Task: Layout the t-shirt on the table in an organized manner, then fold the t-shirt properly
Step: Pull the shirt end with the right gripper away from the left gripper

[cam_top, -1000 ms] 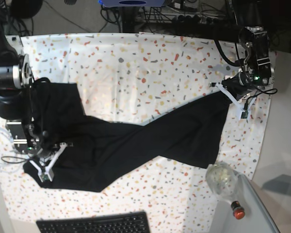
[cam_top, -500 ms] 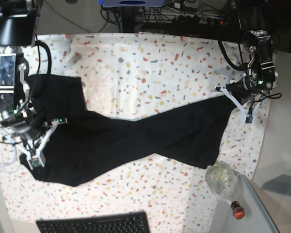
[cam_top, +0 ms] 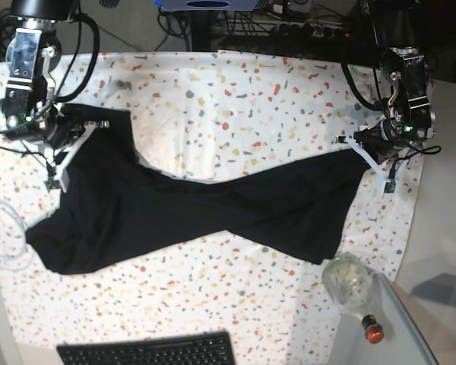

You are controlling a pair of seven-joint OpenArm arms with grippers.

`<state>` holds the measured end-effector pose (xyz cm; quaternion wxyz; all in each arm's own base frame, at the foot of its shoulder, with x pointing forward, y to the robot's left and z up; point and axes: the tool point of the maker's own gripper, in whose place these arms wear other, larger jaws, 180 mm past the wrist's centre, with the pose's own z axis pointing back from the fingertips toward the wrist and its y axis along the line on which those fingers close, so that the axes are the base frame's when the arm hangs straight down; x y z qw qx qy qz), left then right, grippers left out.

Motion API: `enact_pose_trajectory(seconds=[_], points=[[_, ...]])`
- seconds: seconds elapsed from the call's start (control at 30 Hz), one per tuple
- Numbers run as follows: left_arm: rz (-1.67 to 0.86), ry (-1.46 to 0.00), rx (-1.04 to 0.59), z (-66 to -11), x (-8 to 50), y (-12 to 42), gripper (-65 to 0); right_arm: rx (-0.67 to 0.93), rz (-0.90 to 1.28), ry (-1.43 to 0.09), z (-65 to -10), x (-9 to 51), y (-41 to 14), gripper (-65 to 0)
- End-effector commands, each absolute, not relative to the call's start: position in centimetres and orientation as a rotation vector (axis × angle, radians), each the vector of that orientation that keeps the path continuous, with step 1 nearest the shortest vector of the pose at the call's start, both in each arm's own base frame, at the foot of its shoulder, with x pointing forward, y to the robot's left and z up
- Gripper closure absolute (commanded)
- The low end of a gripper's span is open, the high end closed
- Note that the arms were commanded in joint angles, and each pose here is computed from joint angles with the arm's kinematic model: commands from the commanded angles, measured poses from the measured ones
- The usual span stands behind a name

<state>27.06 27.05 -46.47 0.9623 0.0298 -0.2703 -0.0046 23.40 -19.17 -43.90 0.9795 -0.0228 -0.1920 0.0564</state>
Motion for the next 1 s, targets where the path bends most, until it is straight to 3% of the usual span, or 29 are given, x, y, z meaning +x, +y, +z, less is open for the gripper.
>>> enact_pose_trajectory(seconds=[0.0,0.03,0.1,0.17,0.33,0.4,0.57,0.97], points=[[-0.011,-0.598,0.076,-45.2,28.4,27.7,0.0,-0.049,0.154,-0.442,-42.5,24.6,-19.1,0.0],[-0.011,-0.598,0.076,-45.2,28.4,27.7,0.0,-0.046,0.194,-0.445,-42.2,24.6,-19.0,-2.1],[-0.011,-0.598,0.076,-45.2,28.4,27.7,0.0,-0.045,0.26,-0.471,-41.2,25.0,-18.6,-16.4],[-0.011,-0.598,0.076,-45.2,28.4,27.7,0.0,-0.073,0.241,-0.542,-39.4,25.9,-20.0,-23.9],[-0.014,-0.588,0.082,-45.3,28.0,27.9,0.0,-0.141,0.117,-0.723,-35.0,30.4,-24.5,-27.5],[-0.017,-0.587,0.09,-45.2,28.0,28.3,0.0,-0.126,0.107,-0.706,-35.7,32.3,-25.5,-30.0],[-0.019,-0.591,0.094,-45.0,28.1,28.5,0.0,0.004,0.115,-0.592,-40.0,35.7,-26.0,-43.8],[-0.018,-0.588,0.093,-45.1,28.0,28.5,0.0,0.167,0.146,-0.579,-44.9,34.9,-23.3,-45.2]])
